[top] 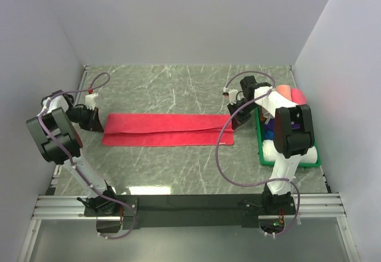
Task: Roll the towels
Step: Fold the towel
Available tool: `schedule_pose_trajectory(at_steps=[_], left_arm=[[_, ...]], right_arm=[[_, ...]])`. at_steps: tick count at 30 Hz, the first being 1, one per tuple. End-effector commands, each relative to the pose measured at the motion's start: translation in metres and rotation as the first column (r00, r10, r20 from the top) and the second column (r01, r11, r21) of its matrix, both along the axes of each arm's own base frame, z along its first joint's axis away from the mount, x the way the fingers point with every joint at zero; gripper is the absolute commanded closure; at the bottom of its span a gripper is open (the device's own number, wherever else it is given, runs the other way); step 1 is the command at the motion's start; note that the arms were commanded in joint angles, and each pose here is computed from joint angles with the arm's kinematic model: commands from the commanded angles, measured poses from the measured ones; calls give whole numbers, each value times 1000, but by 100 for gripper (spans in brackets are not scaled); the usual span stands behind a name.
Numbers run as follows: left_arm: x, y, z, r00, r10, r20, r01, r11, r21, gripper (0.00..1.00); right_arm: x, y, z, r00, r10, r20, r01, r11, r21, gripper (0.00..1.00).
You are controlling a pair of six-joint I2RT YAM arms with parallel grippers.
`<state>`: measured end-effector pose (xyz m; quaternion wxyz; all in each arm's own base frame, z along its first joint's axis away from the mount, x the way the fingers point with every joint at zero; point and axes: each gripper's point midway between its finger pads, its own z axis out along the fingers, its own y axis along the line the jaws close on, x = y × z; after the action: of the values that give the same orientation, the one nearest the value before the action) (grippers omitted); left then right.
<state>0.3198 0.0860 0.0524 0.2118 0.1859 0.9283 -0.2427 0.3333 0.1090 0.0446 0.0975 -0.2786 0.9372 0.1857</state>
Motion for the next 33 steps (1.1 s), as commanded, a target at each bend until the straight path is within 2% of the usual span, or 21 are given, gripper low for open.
schedule_pose_trajectory(at_steps=[1, 6, 11, 18, 27, 32, 33], left_arm=[[5, 4, 13, 998, -17, 64, 15, 999, 40, 100], [13, 4, 35, 995, -23, 101, 20, 999, 29, 100], [4, 5, 46, 994, -48, 95, 45, 998, 37, 99], [-11, 6, 33, 995, -80, 61, 77, 995, 57, 99], [-22, 9, -2, 999, -44, -11, 45, 996, 71, 99], [-32, 5, -4, 997, -72, -34, 75, 995, 64, 95], [-34, 5, -3, 996, -78, -39, 80, 994, 70, 92]], right_arm=[[5, 5, 20, 996, 29, 79, -30, 999, 19, 100], [7, 3, 36, 993, 41, 110, -42, 999, 11, 100], [0, -2, 41, 990, 69, 119, -69, 998, -11, 100], [-17, -7, 26, 991, 98, 89, -96, 995, -34, 100], [-31, 11, -1, 989, 142, 36, -140, 989, -44, 100], [-37, 12, 3, 987, 160, 31, -158, 986, -42, 92], [-38, 12, 5, 985, 167, 33, -165, 985, -44, 88]])
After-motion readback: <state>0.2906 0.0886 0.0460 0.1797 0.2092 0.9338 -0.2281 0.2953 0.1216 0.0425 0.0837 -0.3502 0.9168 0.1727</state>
